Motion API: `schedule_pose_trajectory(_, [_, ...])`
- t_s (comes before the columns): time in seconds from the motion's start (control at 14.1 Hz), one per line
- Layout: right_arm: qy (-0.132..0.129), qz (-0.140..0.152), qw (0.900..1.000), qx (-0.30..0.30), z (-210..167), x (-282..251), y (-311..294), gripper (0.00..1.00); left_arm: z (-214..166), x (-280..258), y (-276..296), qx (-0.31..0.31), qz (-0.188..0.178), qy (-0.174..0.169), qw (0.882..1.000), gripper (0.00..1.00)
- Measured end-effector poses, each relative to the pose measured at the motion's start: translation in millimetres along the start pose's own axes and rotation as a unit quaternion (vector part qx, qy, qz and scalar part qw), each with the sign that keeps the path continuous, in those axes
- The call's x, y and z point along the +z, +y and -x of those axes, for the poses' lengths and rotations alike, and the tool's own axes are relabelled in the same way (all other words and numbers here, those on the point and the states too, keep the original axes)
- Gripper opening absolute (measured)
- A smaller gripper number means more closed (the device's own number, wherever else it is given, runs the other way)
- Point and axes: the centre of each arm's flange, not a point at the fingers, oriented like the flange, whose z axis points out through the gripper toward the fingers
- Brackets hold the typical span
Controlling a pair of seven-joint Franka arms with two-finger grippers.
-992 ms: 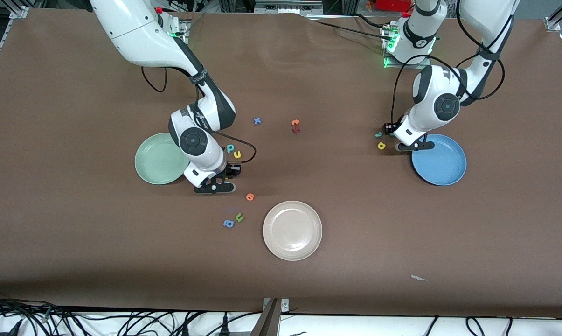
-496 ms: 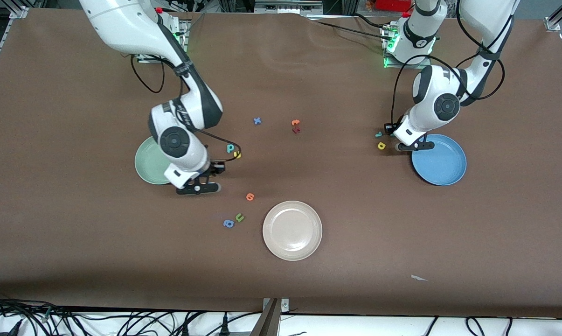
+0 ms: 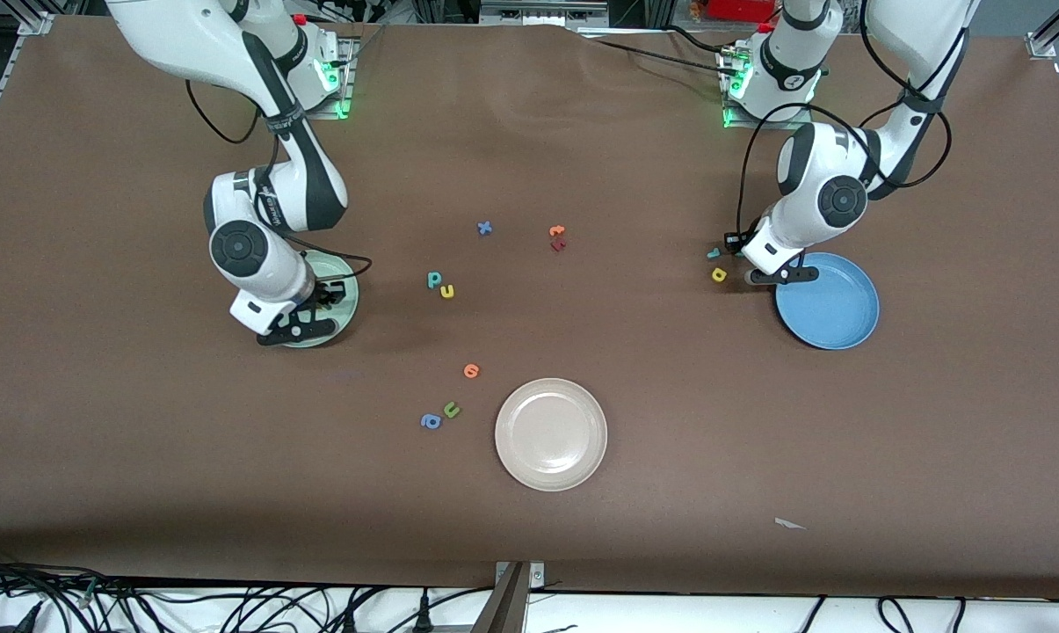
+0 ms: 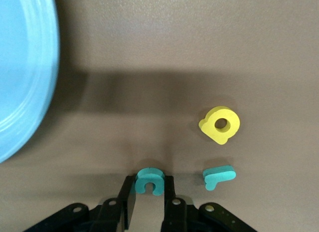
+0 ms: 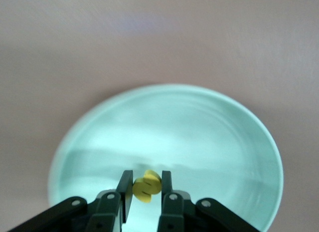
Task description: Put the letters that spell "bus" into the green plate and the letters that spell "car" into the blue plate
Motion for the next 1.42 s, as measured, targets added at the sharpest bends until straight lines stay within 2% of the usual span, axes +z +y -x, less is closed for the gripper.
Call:
schedule_pose_trajectory(0.07, [-0.002,0.002,1.000,-0.004,7.1,8.8,7.1,0.27,0.0,0.0,0.0,0.000,0.000,0.000,1.000,0.27])
schedule_pose_trajectory(0.14, [-0.003,0.003,1.000,-0.005,10.3,12.4,11.5,0.32,-0.1,-0.1,0.0,0.000,0.000,0.000,1.000,0.27])
schedule_pose_trajectory(0.28, [-0.002,0.003,1.000,-0.005,10.0,10.7,13.2,0.48,-2.1,-2.2,0.1,-0.001,0.001,0.002,1.000,0.27])
schedule_pose_trajectory(0.43, [0.007,0.001,1.000,-0.005,7.8,1.0,12.6,0.70,-9.4,-11.9,-0.9,-0.004,0.002,-0.002,1.000,0.27])
schedule_pose_trajectory(0.5, [0.011,0.000,1.000,-0.002,5.6,-8.0,11.8,0.81,-15.7,-21.9,-1.1,-0.006,0.002,-0.014,1.000,0.27])
schedule_pose_trajectory(0.64, [0.001,-0.008,1.000,0.028,-1.3,-34.9,-2.0,1.00,-32.8,-55.4,-1.3,-0.011,0.004,-0.050,0.999,0.27])
schedule_pose_trajectory(0.78, [-0.013,-0.015,0.998,0.067,-10.7,-67.7,-38.8,0.99,-54.3,-100.7,-15.5,-0.007,0.014,-0.069,0.997,0.27])
schedule_pose_trajectory(0.92, [-0.012,-0.021,0.996,0.086,-14.5,-85.1,-81.6,0.99,-72.3,-136.6,-52.2,0.007,0.025,-0.065,0.998,0.27])
schedule_pose_trajectory(0.99, [-0.013,-0.024,0.996,0.083,-13.1,-85.8,-101.1,0.95,-77.8,-146.0,-77.4,0.018,0.019,-0.059,0.998,0.27])
schedule_pose_trajectory(1.06, [-0.014,-0.026,0.997,0.075,-11.0,-82.7,-118.2,0.85,-80.6,-150.2,-102.8,0.029,0.010,-0.056,0.998,0.27])
schedule_pose_trajectory(1.13, [-0.011,-0.030,0.998,0.062,-9.8,-78.1,-135.5,0.85,-81.7,-149.8,-124.8,0.039,0.003,-0.056,0.998,0.27])
schedule_pose_trajectory(1.21, [0.000,-0.037,0.998,0.047,-9.3,-73.6,-154.9,0.77,-83.1,-145.3,-143.5,0.045,0.000,-0.060,0.997,0.27])
schedule_pose_trajectory(1.42, [0.019,-0.050,0.998,0.032,-6.8,-57.6,-199.6,0.74,-94.6,-109.5,-173.4,0.060,-0.019,-0.078,0.995,0.27])
